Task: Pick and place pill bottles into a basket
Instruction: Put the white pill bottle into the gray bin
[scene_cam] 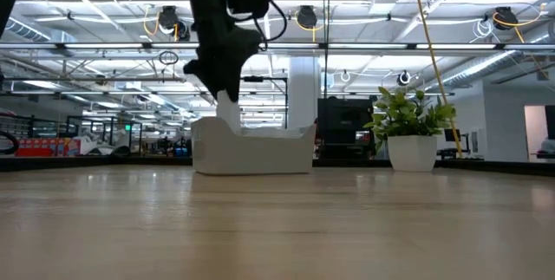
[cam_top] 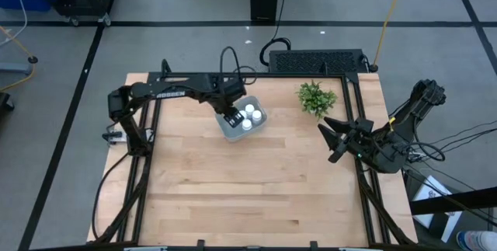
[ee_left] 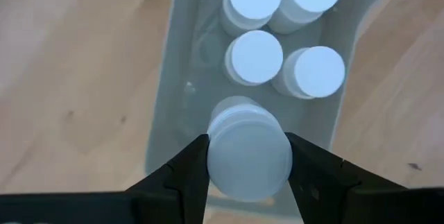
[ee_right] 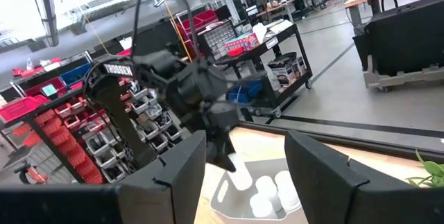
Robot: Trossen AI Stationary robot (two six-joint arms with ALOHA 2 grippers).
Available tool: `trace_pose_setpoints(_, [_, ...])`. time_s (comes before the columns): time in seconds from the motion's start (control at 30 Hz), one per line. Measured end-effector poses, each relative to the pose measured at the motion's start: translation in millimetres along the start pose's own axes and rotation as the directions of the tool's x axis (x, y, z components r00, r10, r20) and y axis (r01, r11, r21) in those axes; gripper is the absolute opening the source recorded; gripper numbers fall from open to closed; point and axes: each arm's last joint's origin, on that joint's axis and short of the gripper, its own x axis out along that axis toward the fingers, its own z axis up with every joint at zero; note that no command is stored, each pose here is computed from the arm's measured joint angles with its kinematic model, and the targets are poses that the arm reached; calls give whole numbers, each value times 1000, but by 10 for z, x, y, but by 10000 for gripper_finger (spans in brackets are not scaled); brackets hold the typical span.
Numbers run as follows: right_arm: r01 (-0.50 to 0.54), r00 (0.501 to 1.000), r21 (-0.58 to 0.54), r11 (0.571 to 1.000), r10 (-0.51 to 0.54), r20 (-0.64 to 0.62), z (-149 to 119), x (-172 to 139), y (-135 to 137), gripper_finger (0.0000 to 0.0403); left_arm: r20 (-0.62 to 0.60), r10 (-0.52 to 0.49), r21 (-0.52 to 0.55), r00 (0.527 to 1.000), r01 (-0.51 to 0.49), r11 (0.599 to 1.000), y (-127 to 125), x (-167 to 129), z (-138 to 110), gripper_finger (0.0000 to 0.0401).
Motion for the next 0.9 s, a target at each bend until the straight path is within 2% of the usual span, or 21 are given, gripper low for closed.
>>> trace_pose_setpoints(0.17, [2,1000,6,1000,-2,2,3,0,-2,192,44,-46,-35,998,48,998,25,121,-104,166])
trace_pose_setpoints(0.3, [11,1000,23,1000,-11,6,6,21,-6,192,-12,-21,-65,1000,20,998,62,317,-204,166])
trace_pose_setpoints(0.47, [20,1000,57,998,-21,10,9,42,-11,192,-8,-20,-115,1000,19,993,70,518,-309,181])
trace_pose_setpoints(0.77, [19,1000,61,998,-20,9,8,42,-10,192,56,-58,-92,997,63,994,-59,513,-294,166])
trace_pose_setpoints(0.9, [20,1000,61,998,-20,9,8,42,-10,192,48,-54,-88,997,58,994,-55,515,-302,205])
